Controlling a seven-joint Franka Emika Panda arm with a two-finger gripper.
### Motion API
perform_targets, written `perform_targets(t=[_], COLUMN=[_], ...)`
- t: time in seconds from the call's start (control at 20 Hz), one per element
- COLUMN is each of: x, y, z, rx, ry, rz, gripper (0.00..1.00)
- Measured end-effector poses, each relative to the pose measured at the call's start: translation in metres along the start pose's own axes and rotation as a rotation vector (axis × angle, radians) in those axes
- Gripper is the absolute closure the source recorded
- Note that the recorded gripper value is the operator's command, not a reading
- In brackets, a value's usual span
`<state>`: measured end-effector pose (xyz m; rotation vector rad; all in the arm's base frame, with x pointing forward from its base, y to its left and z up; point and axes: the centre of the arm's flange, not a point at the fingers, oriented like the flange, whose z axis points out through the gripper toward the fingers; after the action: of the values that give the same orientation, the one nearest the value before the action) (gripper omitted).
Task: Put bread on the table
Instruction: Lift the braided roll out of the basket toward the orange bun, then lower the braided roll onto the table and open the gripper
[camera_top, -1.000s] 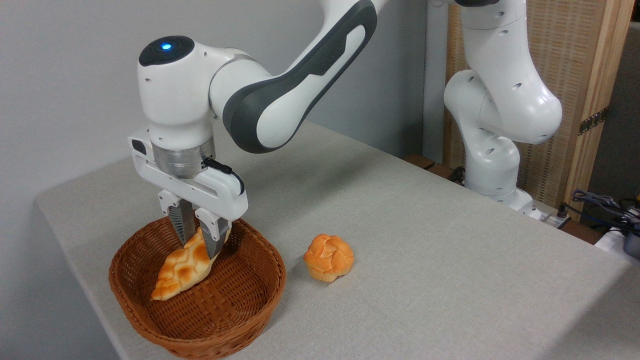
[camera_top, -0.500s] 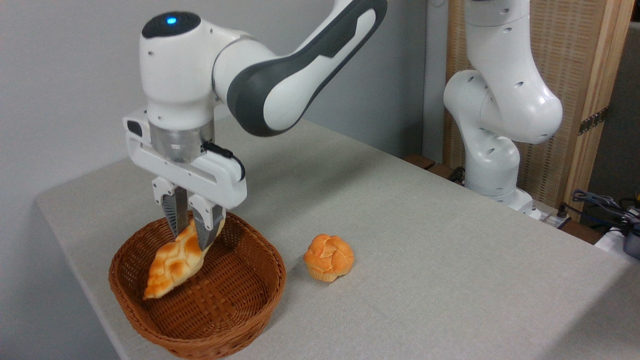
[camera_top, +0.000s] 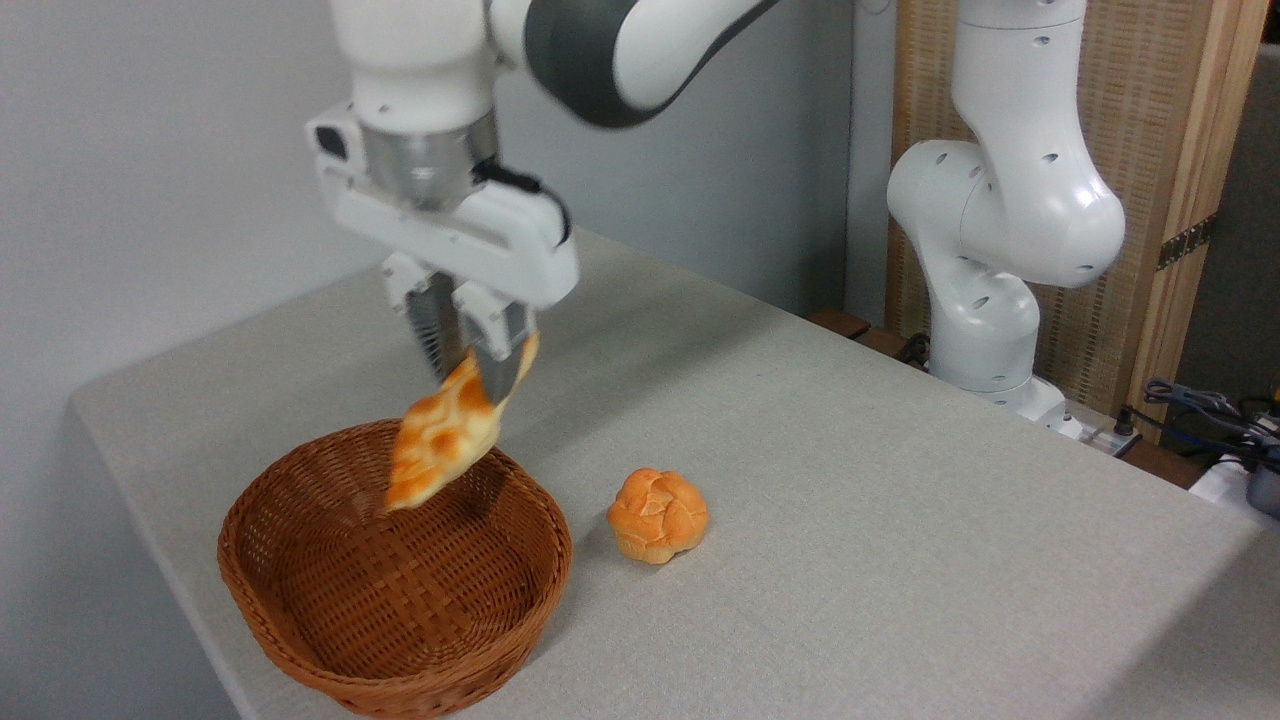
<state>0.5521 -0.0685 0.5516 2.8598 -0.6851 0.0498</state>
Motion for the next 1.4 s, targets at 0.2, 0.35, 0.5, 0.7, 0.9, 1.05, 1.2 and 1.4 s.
perform_targets(t=[0.2, 0.35, 0.5, 0.7, 0.9, 1.05, 1.2, 1.4], x=[-0.022, -0.032, -0.041, -0.047, -0.046, -0.044, -0.037, -0.034], y=[0.005, 0.008, 0.008, 0.016, 0.02, 0.019, 0.017, 0.02], z=[-0.005, 0.01, 0.029, 0.055, 0.059, 0.059, 0.056, 0.056], rx=[-0.046, -0.092, -0.116, -0.112, -0.109, -0.101, -0.076, -0.068], ry=[-0.091, -0.178, -0.247, -0.313, -0.323, -0.308, -0.261, -0.248], rz=[0.046, 0.091, 0.123, 0.154, 0.163, 0.164, 0.169, 0.178], gripper=[0.57, 0.57, 0.57, 0.52, 0.27, 0.0, 0.0, 0.0])
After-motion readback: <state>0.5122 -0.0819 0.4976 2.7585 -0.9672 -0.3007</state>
